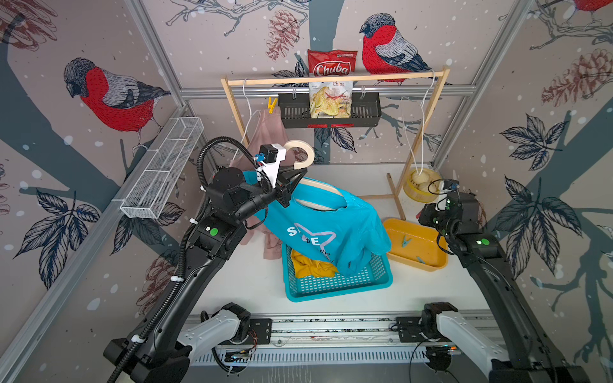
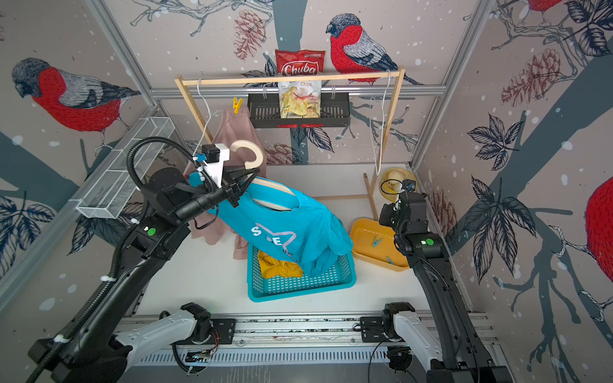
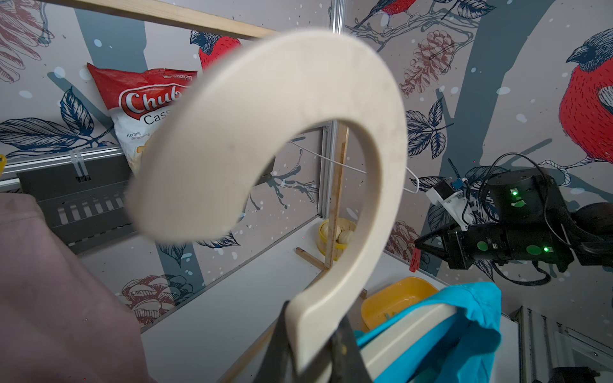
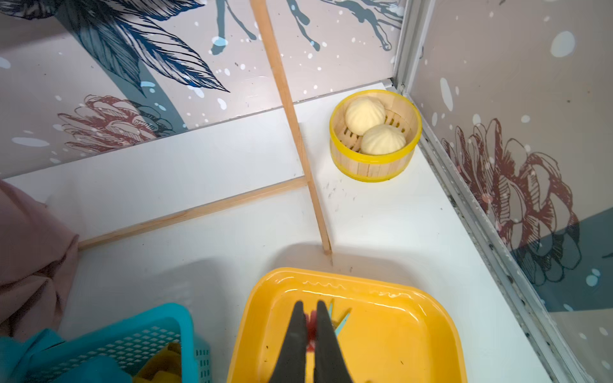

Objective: Remove the clothespins securing t-shirts to the hanger
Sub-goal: Place the clothespin in the storage box, then adjust the hanger.

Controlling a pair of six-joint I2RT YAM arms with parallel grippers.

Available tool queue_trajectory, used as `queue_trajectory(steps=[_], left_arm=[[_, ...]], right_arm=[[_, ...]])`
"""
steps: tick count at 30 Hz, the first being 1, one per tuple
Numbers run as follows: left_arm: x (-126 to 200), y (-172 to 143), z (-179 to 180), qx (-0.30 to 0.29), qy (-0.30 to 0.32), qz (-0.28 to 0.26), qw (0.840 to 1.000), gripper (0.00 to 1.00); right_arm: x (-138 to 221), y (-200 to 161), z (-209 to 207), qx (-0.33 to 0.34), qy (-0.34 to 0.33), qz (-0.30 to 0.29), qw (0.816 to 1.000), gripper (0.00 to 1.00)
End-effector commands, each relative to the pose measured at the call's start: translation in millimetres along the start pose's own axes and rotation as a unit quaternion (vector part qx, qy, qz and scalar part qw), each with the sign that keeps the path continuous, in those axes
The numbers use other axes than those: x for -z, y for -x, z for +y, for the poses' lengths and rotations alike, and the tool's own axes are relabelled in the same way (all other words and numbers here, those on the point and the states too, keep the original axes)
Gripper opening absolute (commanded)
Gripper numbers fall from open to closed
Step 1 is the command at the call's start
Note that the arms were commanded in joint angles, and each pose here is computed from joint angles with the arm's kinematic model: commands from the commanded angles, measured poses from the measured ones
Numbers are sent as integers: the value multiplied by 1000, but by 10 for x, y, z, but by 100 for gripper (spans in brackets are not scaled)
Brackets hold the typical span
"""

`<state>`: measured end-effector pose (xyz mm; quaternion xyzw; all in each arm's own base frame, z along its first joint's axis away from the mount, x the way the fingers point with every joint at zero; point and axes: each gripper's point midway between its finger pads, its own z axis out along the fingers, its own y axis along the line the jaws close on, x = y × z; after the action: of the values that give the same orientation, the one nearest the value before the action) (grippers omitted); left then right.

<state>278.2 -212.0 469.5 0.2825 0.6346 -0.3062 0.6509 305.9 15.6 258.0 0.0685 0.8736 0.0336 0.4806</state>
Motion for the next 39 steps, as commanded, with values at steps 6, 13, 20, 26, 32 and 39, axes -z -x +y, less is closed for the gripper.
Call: queue_trajectory(steps=[6,13,20,26,32,39], left_arm=[[13,96,13,-15,4,-18,1000,0],[38,114,5,-16,6,-20,1000,0],[49,156,1,-11,5,-26,1000,0],[40,222,75,12,36,-39,998,0],[-81,395,-241,-8,57,-41,998,0],[-317,437,-521,-19,78,-25,996,0]], right_arm=[[-60,28,-23,-25,25,-10,999,42],[0,81,-20,-26,32,-17,999,64],[290,303,287,-13,120,-55,991,64],[892,558,945,55,278,-112,952,60],[1621,700,1518,131,395,-167,894,71],[2209,1181,1670,165,437,-213,858,76]])
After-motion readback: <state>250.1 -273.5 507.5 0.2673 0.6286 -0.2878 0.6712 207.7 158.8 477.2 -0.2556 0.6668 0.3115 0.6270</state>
